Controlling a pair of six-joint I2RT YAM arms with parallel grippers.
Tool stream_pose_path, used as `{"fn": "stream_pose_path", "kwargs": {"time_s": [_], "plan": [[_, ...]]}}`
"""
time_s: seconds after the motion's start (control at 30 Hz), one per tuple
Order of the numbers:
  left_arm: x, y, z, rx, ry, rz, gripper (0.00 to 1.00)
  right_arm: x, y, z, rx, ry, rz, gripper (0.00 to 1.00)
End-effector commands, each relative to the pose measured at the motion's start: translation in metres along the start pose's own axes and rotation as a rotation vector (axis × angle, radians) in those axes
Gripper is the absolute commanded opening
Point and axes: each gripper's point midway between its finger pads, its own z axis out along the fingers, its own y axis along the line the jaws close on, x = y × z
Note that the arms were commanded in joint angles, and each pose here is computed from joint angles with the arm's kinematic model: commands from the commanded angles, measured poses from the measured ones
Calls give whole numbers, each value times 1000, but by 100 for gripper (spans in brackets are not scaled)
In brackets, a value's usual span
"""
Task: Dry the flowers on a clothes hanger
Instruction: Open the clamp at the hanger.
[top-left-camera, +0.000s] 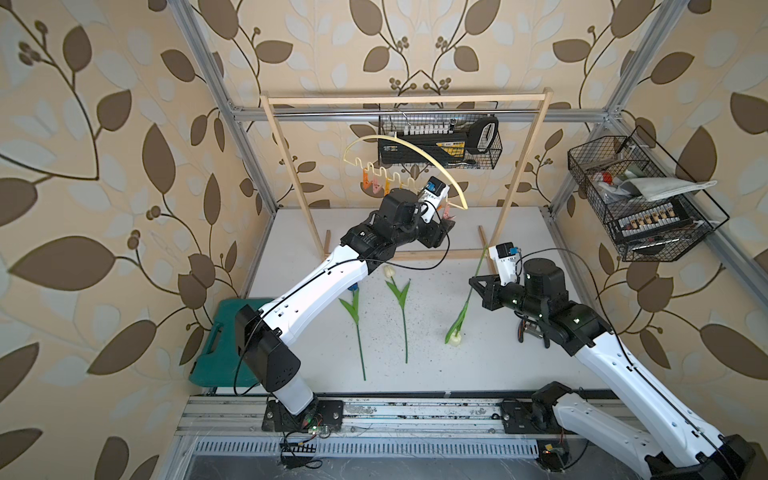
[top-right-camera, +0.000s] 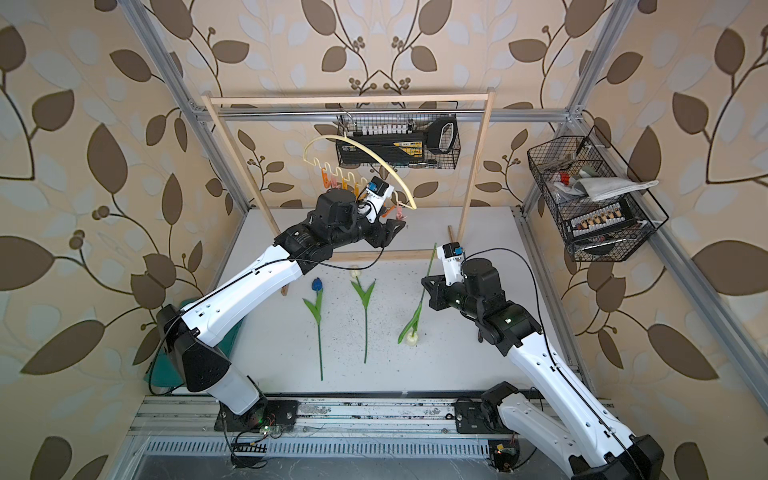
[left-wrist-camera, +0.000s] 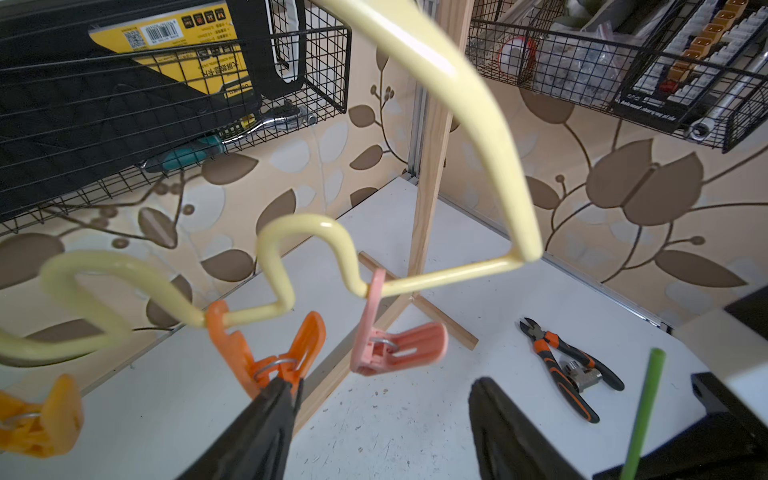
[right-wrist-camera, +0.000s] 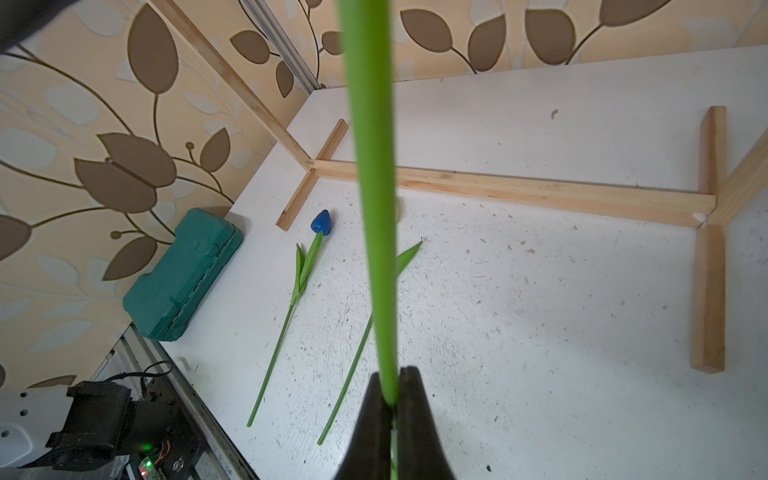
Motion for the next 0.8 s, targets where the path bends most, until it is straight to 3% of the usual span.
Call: {"fn": "stream_pose_path", "kwargs": {"time_s": [0.0, 0.77], "plan": [[-30, -6, -15, 35, -87, 2, 70, -12, 8, -6, -27, -24, -17, 5], [-34, -8, -3, 50, -81, 18, 70, -10, 10, -3, -40, -7, -14, 5]]}}
